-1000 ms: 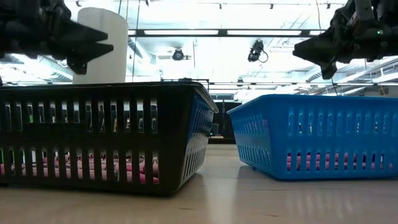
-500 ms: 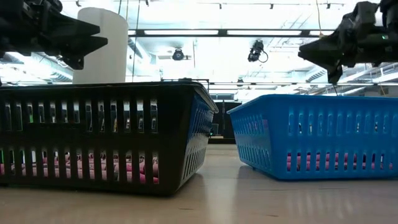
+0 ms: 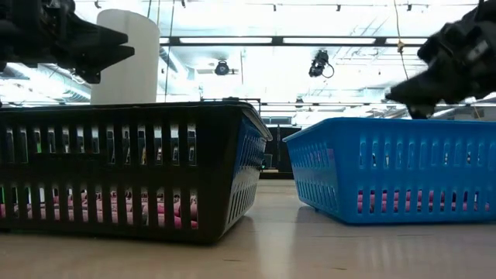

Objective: Sort crayons
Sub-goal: Return to Home Position

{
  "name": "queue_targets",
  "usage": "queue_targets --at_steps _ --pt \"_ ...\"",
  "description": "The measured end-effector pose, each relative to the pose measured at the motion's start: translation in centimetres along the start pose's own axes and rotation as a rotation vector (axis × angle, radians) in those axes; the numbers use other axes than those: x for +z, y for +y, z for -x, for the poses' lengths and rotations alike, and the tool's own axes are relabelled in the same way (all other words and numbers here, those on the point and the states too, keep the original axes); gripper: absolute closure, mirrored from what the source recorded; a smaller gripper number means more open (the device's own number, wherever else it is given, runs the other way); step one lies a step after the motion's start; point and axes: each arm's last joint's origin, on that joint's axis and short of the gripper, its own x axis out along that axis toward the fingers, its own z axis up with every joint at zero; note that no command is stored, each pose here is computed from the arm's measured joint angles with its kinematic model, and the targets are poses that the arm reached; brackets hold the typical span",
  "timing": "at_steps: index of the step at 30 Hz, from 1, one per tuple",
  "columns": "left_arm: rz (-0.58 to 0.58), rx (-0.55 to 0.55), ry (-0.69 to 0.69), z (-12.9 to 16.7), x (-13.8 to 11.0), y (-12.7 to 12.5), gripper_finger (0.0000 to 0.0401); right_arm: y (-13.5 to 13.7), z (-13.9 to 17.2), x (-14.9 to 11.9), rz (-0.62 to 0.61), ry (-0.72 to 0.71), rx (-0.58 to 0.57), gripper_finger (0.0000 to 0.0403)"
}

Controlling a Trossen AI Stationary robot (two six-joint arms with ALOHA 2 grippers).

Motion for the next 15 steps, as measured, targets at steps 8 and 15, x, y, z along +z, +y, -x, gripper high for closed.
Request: queue_targets --at_steps 8,15 --pt "-0.034 -0.002 0.001 0.00 -0.01 -0.01 0.0207 -0.10 -0.08 -0.45 0.003 0.049 -0.008 0.0308" --pt "-0.034 -0.003 0.000 0.00 -0.01 -0.01 0.0207 -0.11 -0.09 -0.47 0.003 0.052 -0.010 0.0308"
